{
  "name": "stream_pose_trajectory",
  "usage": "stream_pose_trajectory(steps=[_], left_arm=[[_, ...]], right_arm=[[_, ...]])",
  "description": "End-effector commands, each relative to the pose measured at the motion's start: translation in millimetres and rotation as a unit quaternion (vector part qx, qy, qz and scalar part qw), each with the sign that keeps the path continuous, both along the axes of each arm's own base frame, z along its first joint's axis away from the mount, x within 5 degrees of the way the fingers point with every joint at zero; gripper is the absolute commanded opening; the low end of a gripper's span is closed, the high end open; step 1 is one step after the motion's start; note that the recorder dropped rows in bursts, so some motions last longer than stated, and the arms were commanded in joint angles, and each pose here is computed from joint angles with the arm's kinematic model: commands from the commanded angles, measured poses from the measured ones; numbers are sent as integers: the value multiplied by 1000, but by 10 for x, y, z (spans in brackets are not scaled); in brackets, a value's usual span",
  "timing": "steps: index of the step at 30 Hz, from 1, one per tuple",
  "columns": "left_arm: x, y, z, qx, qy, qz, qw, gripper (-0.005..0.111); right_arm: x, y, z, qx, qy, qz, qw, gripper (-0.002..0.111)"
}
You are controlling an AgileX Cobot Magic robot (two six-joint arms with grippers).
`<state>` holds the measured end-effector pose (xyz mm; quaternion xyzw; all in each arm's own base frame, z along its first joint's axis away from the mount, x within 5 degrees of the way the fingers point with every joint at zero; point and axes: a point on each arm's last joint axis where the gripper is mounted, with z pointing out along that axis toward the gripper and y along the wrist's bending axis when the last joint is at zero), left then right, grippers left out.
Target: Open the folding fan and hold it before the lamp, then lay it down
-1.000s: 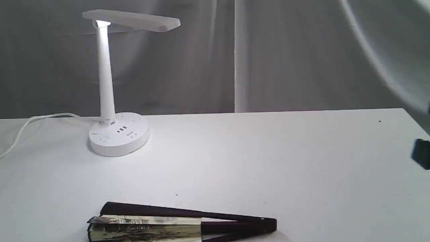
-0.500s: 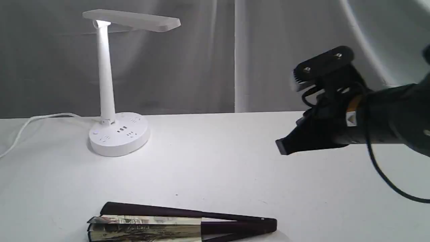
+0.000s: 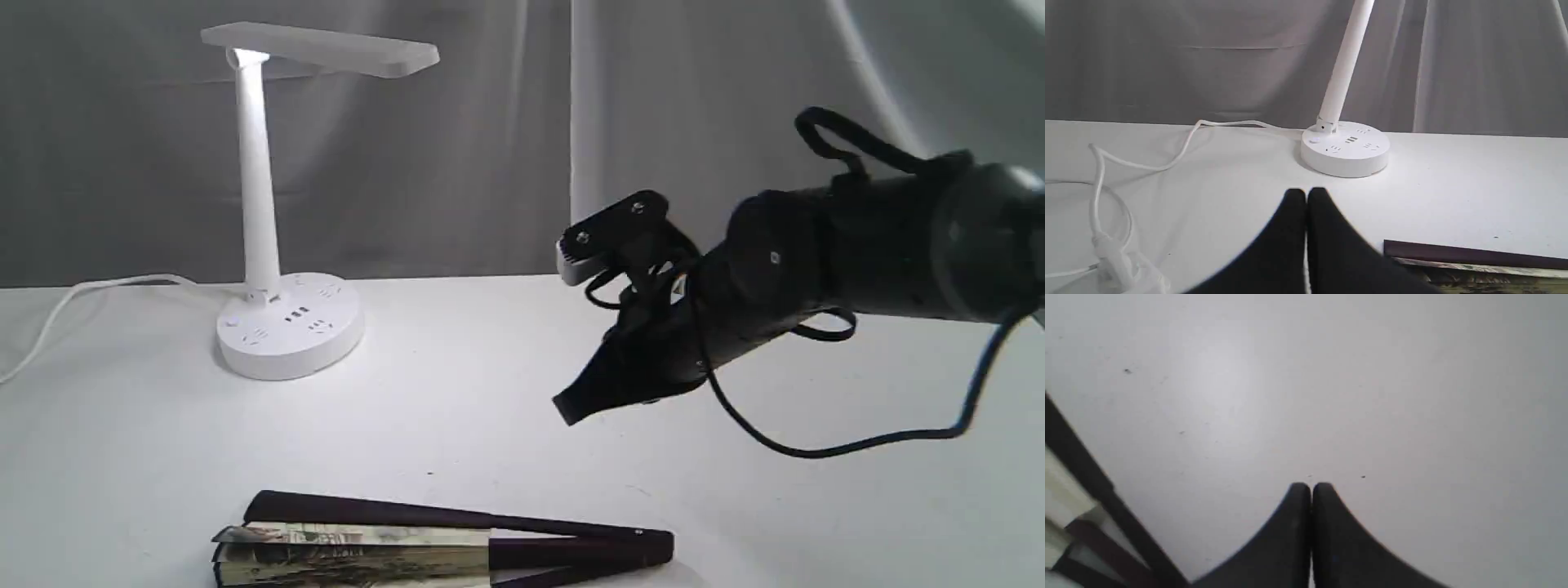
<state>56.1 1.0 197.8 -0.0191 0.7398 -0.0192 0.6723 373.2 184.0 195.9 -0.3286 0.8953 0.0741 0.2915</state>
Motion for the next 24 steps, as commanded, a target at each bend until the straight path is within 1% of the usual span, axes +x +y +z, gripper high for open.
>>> stream_pose_trajectory(steps=[1,3,4,8,14,21,23,24], left_arm=[[0,-3,-10,-1,-1,-2,1000,0],[0,-3,-10,-1,-1,-2,1000,0],[0,-3,-10,-1,-1,-2,1000,0],[0,-3,-10,-1,-1,-2,1000,0],[0,-3,-10,-1,-1,-2,1000,0],[0,-3,-10,-1,-1,-2,1000,0],[0,-3,-10,-1,-1,-2,1000,0],[0,-3,-10,-1,-1,-2,1000,0]], right_arm=[[43,155,-83,15,39,69,997,0],[75,230,-171,28,55,98,993,0],[97,254,-187,34,55,102,993,0],[165,331,-257,62,59,102,991,0],[158,397,-289,97,94,97,986,0],[163,407,-456,80,102,115,985,0],[165,408,-502,78,107,115,985,3],[167,409,-548,77,112,114,984,8]])
